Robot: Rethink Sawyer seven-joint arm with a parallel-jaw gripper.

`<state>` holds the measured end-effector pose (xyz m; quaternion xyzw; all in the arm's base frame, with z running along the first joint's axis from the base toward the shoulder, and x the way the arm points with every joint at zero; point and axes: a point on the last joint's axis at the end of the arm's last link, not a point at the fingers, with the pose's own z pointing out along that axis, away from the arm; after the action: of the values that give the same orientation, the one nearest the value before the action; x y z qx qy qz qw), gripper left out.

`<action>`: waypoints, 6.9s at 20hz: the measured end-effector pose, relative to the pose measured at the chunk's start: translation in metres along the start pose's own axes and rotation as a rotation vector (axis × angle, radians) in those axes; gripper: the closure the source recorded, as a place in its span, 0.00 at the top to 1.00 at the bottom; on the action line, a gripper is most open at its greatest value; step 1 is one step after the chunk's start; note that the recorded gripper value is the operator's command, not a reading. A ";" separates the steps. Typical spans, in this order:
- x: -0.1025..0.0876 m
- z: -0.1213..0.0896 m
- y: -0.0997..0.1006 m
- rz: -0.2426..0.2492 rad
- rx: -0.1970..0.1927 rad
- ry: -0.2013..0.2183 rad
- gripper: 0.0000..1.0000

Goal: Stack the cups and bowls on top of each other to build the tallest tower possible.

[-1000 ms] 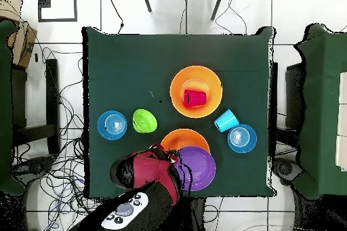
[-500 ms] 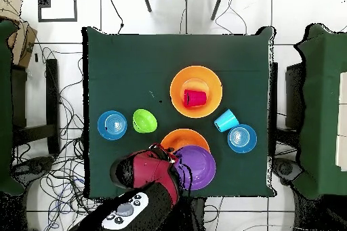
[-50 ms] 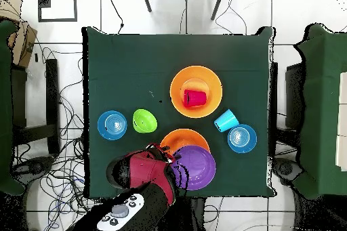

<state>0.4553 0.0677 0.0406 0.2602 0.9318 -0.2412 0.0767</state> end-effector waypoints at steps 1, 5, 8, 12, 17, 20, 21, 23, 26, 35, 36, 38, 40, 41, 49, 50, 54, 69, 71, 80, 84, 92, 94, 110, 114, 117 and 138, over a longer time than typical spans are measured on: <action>0.000 0.000 0.000 0.001 0.000 0.000 1.00; 0.000 0.000 -0.001 0.002 0.000 0.001 1.00; -0.002 -0.002 -0.004 0.013 -0.002 0.004 1.00; -0.007 -0.009 -0.010 0.036 -0.014 0.003 1.00; -0.015 -0.022 -0.018 0.070 -0.035 0.000 1.00; -0.021 -0.034 -0.022 0.094 -0.055 -0.007 1.00; -0.022 -0.036 -0.023 0.098 -0.059 -0.009 1.00; -0.026 -0.045 -0.025 0.112 -0.076 -0.017 1.00; -0.027 -0.050 -0.025 0.116 -0.085 -0.021 1.00; -0.018 -0.059 -0.012 0.101 -0.099 -0.031 1.00; -0.017 -0.060 -0.009 0.101 -0.101 -0.031 1.00; -0.012 -0.059 -0.004 0.100 -0.100 -0.029 1.00; -0.008 -0.058 0.001 0.098 -0.099 -0.030 1.00; -0.005 -0.057 0.004 0.097 -0.100 -0.032 1.00; 0.029 -0.038 0.028 0.088 -0.146 -0.099 1.00; 0.043 -0.035 0.030 0.085 -0.162 -0.110 1.00; 0.071 -0.032 0.031 0.078 -0.179 -0.115 1.00; 0.170 -0.081 0.018 0.011 -0.233 -0.067 1.00; 0.163 -0.083 0.016 0.034 -0.240 -0.061 1.00; 0.108 -0.059 -0.010 0.171 -0.226 0.000 1.00; 0.078 -0.047 -0.035 0.234 -0.217 0.018 1.00; 0.027 -0.019 -0.077 0.361 -0.191 0.055 1.00; 0.015 -0.013 -0.081 0.384 -0.178 0.074 1.00; -0.051 -0.014 -0.062 0.372 -0.103 0.234 1.00; -0.056 -0.048 -0.060 0.351 -0.095 0.297 1.00; -0.060 -0.085 -0.061 0.330 -0.088 0.359 1.00; -0.142 -0.076 -0.013 0.308 -0.310 0.161 1.00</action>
<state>0.5685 0.0316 0.1508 0.4029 0.9100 -0.0592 0.0773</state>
